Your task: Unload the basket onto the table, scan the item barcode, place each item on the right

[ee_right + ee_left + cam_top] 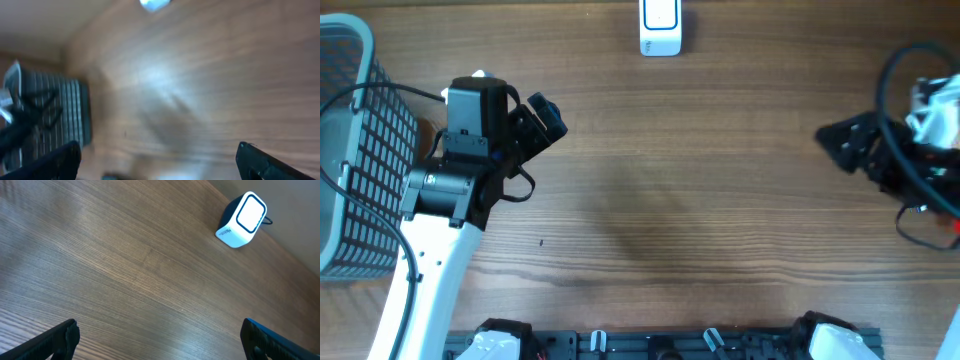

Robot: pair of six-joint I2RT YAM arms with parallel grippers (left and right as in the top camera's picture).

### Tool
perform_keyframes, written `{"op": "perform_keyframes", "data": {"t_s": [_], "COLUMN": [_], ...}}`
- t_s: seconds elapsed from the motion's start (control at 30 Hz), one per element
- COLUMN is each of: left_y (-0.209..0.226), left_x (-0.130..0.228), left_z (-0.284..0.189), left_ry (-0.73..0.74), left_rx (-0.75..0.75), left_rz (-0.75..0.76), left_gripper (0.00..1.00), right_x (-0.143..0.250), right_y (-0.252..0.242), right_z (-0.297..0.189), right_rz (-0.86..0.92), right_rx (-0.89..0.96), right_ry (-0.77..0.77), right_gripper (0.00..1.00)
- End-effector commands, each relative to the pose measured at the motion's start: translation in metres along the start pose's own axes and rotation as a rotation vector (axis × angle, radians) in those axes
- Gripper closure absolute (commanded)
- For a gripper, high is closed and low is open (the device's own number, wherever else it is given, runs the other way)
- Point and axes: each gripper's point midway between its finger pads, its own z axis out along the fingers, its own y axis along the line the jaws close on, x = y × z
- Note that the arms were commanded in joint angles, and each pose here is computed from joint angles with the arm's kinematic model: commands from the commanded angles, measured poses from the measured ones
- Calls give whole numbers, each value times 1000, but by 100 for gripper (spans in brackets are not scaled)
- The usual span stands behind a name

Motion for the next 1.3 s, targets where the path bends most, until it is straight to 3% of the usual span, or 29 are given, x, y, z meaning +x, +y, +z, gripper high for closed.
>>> {"op": "perform_keyframes", "data": {"t_s": [0.0, 0.1, 0.2, 0.3, 0.47, 0.8, 0.97, 1.27], "left_y": [0, 0, 0, 0, 0, 0, 0, 0], "left_x": [-5, -5, -5, -5, -5, -5, -5, -5], "left_z": [-2, -2, -2, -2, -2, -2, -2, -2], "left_ry": [-20, -20, -20, -20, -20, -20, -20, -20], "left_rx": [-7, -7, -7, -7, -7, -7, -7, -7], "left_rz": [14, 14, 14, 14, 14, 14, 14, 14], "left_gripper": [0, 0, 0, 0, 0, 0, 0, 0], "right_x": [31, 65, 101, 105, 104, 87, 78, 76], "right_y": [1, 2, -12, -31, -50, -34, 28, 49], "right_z": [20, 40, 66, 77, 87, 93, 96, 60], "right_rz": [-61, -52, 190, 334, 328, 19, -389, -550], "right_rx": [15, 5, 72, 177, 270, 166, -21, -55], "right_ry": [126, 255, 400, 422, 453, 358, 195, 4], "right_gripper": [0, 0, 0, 0, 0, 0, 0, 0]}}
